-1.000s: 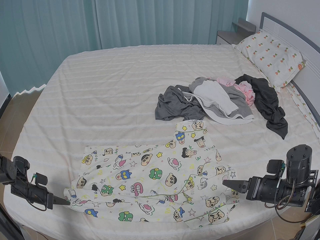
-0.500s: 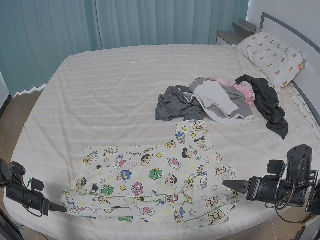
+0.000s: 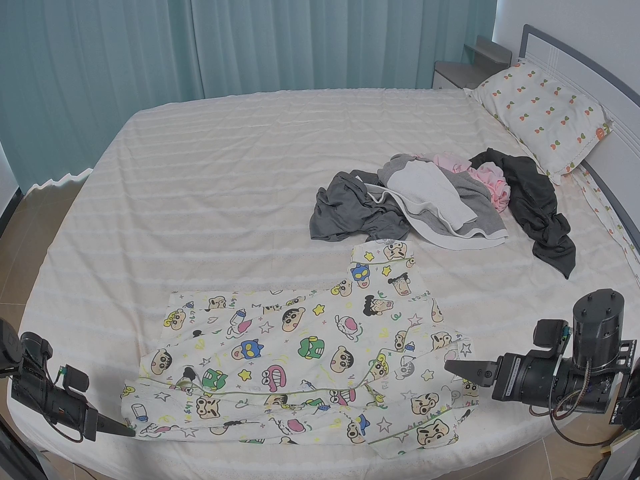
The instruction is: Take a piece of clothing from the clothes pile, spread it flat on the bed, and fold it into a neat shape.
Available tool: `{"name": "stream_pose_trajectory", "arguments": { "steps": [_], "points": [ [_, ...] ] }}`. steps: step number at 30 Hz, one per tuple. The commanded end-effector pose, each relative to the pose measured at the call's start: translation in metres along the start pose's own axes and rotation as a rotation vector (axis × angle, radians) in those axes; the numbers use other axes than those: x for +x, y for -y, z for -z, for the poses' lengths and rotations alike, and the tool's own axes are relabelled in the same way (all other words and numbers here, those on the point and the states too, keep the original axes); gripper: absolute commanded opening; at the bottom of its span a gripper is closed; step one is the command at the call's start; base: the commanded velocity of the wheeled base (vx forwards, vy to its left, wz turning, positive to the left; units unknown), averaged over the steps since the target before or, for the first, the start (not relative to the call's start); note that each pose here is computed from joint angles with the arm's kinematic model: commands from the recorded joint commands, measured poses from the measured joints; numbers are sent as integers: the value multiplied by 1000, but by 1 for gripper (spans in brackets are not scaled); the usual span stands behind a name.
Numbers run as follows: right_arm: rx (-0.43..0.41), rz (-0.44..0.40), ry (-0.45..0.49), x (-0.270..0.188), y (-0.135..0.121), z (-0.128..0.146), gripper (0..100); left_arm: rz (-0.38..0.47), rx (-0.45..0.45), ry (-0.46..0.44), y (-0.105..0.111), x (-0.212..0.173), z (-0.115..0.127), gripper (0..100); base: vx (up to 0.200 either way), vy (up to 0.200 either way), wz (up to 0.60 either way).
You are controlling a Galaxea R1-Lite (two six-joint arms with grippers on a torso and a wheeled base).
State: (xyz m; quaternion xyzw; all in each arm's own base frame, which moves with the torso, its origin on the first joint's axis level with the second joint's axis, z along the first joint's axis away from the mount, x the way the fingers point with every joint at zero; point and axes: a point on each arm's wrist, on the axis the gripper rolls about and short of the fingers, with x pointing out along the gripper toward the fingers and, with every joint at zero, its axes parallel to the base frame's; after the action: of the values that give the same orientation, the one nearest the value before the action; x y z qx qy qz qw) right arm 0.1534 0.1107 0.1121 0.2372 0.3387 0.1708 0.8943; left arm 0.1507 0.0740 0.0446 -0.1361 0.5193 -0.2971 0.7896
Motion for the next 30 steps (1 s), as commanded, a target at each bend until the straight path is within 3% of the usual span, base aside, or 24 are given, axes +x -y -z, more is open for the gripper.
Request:
{"name": "stream_pose_trajectory", "arguments": {
  "steps": [1,20,26,30],
  "points": [
    [-1,1,-2,0,0,0,100,13,-16,-16,-1,2,1,0,0,0,0],
    [-1,1,-2,0,0,0,100,-33,-36,-194,-9,14,9,0,0,0,0],
    [-1,1,-2,0,0,0,100,-37,-4,-182,-12,15,0,0,0,0,0],
    [-1,1,-2,0,0,0,100,-7,21,-107,-16,13,-12,0,0,0,0]
  ]
}}
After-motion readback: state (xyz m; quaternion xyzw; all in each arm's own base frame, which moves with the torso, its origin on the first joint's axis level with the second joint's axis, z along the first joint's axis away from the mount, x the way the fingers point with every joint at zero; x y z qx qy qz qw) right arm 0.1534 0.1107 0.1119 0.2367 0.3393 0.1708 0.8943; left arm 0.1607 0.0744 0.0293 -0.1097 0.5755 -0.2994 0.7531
